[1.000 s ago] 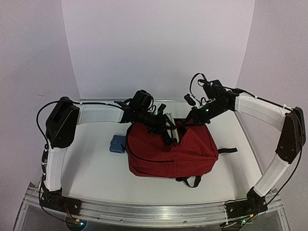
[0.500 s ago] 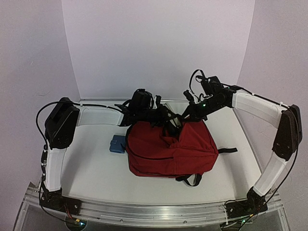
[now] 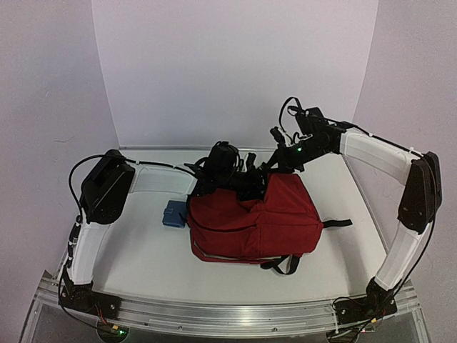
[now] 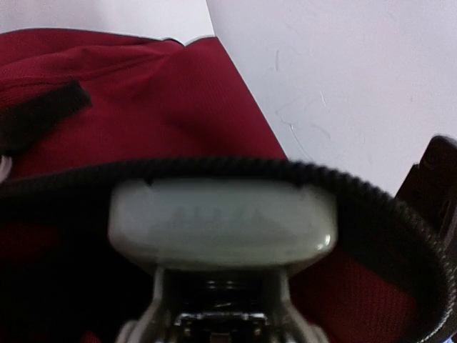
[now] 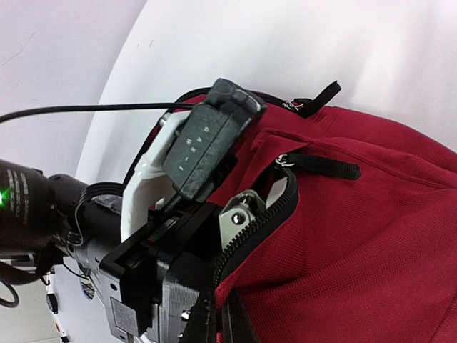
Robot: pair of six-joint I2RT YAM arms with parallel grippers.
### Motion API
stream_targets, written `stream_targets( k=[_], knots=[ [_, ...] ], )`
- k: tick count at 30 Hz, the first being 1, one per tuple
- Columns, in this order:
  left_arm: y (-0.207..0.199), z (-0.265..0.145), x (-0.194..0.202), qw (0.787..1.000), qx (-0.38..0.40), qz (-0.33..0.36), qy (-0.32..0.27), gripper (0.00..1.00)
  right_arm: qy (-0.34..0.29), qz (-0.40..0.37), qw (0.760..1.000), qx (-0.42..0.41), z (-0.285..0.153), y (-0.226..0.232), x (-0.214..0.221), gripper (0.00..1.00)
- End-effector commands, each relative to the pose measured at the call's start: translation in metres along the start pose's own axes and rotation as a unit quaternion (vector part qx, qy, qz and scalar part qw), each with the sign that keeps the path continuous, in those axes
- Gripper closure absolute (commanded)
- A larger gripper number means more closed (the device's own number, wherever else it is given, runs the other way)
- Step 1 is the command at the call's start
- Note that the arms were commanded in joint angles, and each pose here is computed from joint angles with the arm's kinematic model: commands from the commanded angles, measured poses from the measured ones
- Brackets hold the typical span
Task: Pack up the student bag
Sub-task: Place the stationery in the student bag.
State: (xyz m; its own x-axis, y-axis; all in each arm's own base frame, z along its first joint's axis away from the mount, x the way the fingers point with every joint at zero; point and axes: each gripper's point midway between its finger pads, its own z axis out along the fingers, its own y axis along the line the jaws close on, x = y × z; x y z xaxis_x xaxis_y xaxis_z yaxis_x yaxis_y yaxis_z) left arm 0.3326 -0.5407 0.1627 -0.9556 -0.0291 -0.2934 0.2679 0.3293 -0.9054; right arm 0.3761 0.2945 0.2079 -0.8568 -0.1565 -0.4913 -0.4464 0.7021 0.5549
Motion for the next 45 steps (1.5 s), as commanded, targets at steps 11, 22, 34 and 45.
stream_targets(
  k=[11, 22, 34, 45],
  knots=[
    [0.005, -0.038, 0.026, 0.997, -0.068, 0.006, 0.041, 0.46, -0.008, -0.067, 0.998, 0.007, -0.025, 0.0, 0.029, 0.94],
    [0.014, -0.067, 0.009, 0.992, -0.127, -0.018, -0.004, 0.25, 0.0, -0.063, 0.998, 0.003, -0.024, -0.001, 0.036, 0.94],
    [0.021, -0.072, 0.003, 0.991, -0.134, -0.012, -0.023, 0.77, -0.003, -0.065, 0.998, -0.01, -0.024, 0.006, 0.031, 0.92],
    [0.014, -0.023, 0.002, 0.997, -0.074, 0.012, 0.033, 0.93, -0.012, -0.069, 0.997, -0.011, -0.021, 0.008, 0.015, 0.82]
  ],
)
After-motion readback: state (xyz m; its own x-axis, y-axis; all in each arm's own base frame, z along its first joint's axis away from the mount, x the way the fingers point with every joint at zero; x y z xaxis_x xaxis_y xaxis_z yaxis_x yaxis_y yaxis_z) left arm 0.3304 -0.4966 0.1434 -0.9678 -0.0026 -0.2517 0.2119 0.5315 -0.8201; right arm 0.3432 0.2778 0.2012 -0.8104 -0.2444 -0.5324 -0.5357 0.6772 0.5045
